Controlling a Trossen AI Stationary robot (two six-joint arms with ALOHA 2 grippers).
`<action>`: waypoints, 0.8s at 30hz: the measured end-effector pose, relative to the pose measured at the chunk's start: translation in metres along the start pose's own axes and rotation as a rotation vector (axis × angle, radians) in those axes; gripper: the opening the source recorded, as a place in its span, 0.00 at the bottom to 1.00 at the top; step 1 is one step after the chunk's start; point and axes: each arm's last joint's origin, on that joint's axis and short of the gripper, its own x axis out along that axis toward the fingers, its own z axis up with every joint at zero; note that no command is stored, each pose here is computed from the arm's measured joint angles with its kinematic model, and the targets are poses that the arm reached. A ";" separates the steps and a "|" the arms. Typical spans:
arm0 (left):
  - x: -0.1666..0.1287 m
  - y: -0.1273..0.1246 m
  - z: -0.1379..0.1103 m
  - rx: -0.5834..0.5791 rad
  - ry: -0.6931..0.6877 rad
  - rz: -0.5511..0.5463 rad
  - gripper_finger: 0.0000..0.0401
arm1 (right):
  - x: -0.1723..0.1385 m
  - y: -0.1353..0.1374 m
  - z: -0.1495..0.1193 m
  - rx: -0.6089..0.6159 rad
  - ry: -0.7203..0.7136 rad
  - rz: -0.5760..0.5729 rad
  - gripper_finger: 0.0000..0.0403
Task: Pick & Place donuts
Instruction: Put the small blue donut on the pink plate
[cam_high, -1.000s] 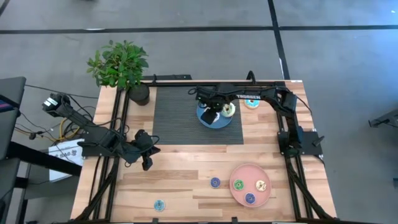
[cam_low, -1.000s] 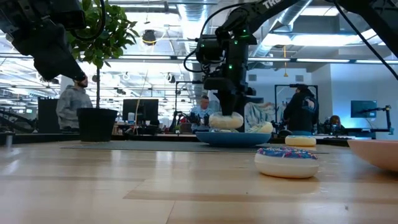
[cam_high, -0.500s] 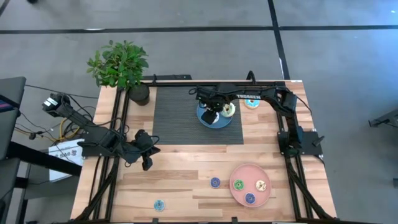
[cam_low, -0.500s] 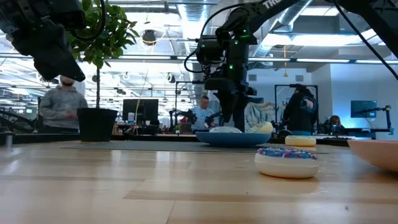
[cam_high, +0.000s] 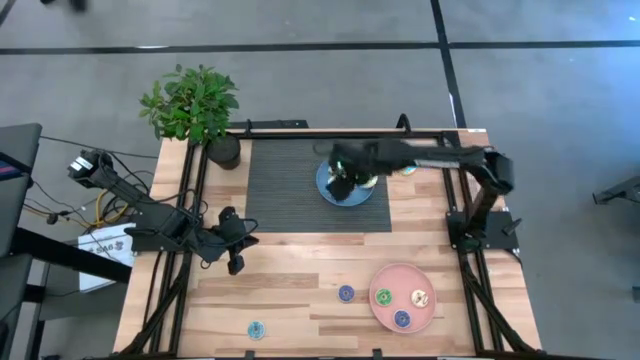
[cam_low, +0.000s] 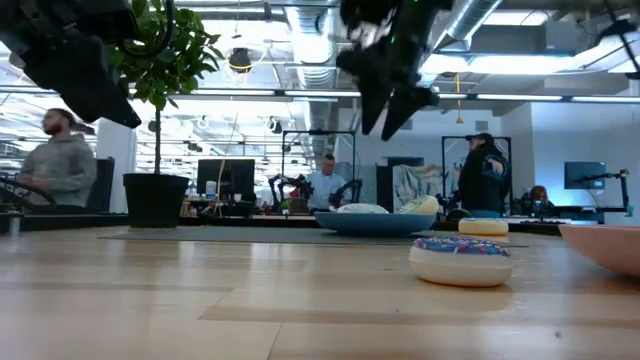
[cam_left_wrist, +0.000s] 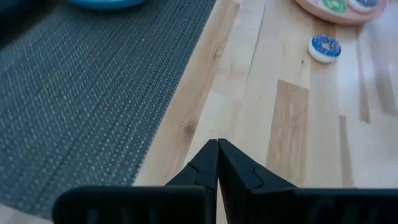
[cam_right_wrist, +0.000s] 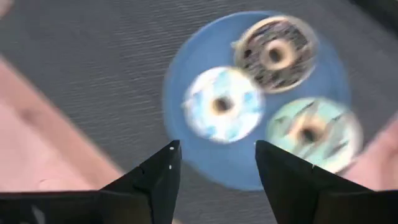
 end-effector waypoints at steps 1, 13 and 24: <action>0.000 0.000 0.000 0.024 -0.002 0.002 0.00 | -0.003 0.007 -0.010 0.021 -0.018 0.016 0.48; 0.008 0.017 0.004 -0.004 0.077 0.051 0.27 | -0.035 0.065 -0.149 0.291 -0.019 0.043 0.44; 0.012 0.012 0.029 -0.059 -0.069 -0.089 0.62 | -0.063 0.071 -0.222 0.028 -0.063 -0.049 0.35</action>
